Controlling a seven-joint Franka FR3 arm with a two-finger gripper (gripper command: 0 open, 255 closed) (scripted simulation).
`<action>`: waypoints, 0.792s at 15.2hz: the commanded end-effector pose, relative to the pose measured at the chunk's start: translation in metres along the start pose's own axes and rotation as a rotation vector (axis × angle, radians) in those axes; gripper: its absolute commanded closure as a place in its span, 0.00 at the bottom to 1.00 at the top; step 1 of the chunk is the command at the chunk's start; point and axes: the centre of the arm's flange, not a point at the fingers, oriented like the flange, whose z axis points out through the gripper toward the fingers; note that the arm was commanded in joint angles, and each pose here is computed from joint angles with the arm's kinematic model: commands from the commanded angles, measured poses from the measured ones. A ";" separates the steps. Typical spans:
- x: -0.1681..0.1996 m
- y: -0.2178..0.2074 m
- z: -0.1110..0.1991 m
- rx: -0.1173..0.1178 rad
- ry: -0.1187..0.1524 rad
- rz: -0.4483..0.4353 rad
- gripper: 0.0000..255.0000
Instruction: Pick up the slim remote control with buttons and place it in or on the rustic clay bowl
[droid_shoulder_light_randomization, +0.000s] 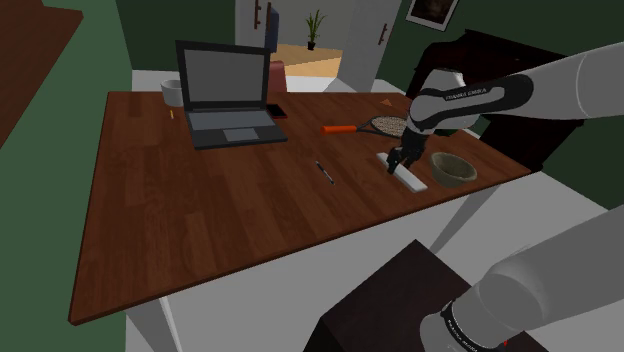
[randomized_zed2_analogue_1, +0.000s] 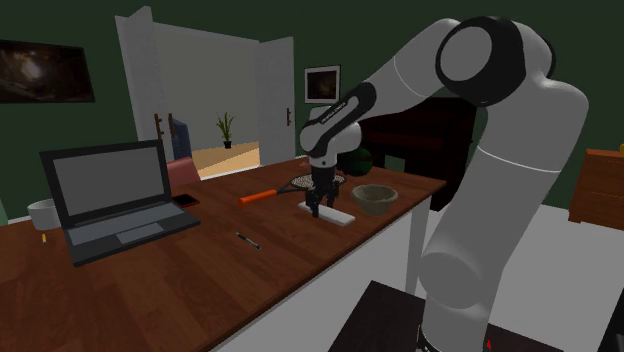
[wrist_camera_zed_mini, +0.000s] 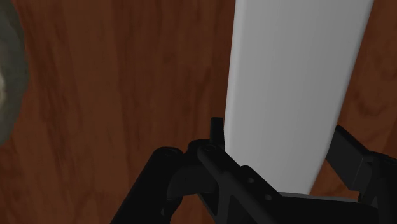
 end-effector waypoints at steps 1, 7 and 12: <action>-0.001 0.001 -0.011 0.000 0.000 0.000 1.00; -0.001 0.001 -0.042 0.000 0.000 0.000 1.00; -0.001 0.002 -0.069 0.000 0.000 0.000 1.00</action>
